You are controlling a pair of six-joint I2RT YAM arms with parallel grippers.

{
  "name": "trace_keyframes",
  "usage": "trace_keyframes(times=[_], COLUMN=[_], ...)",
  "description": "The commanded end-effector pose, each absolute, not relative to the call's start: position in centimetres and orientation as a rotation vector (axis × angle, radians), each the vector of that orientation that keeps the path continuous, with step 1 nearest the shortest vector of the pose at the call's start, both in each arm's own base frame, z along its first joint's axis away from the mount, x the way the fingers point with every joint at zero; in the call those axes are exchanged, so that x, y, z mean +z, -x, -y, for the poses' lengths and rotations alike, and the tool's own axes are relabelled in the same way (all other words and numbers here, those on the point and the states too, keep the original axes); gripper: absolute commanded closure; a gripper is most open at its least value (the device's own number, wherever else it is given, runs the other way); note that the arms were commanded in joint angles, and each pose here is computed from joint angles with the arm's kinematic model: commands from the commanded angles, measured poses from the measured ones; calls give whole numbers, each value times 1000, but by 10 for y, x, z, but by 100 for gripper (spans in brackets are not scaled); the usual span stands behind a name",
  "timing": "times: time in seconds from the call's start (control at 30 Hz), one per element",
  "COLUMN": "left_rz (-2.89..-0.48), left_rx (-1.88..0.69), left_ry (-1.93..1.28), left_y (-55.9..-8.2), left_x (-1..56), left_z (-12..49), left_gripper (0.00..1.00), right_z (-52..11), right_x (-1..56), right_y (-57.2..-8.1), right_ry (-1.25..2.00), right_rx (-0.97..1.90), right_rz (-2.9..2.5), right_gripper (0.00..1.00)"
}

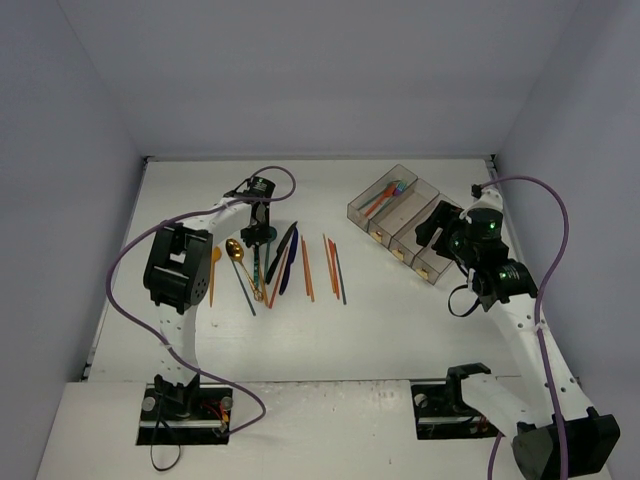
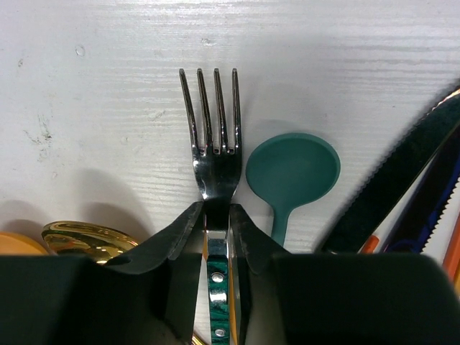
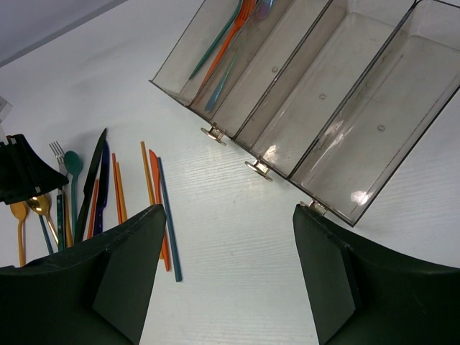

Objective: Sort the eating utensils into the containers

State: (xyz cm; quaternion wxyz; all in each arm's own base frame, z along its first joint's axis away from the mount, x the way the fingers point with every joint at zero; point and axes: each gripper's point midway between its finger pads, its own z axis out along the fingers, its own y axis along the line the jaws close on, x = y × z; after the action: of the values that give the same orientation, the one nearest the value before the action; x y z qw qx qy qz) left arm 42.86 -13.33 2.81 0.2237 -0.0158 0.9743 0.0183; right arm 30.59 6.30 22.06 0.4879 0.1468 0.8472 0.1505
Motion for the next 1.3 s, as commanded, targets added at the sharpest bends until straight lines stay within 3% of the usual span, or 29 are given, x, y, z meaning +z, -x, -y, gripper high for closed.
trace_keyframes(times=[0.0, 0.13, 0.43, 0.63, 0.97, 1.27], left_rz=[-2711, -2686, -2539, -2510, -2409, -2297], left_rx=[105, 109, 67, -39, -433, -626], left_ry=[76, 64, 110, 158, 288, 290], left_y=[-423, -428, -451, -451, -429, -406], left_x=[30, 40, 115, 147, 219, 273], left_z=[121, 121, 117, 126, 168, 195], left_gripper=[93, 100, 100, 100, 100, 100], right_z=[-63, -65, -90, -154, -290, -365], right_x=[237, 239, 260, 271, 290, 271], right_y=[-310, -311, -322, -324, -319, -320], right_ry=[-339, -333, -220, -35, 186, 306], right_rx=[374, 380, 456, 545, 835, 925], right_rz=[-2007, -2007, -2003, -2014, -1958, -1988], right_gripper=[31, 31, 31, 31, 26, 26])
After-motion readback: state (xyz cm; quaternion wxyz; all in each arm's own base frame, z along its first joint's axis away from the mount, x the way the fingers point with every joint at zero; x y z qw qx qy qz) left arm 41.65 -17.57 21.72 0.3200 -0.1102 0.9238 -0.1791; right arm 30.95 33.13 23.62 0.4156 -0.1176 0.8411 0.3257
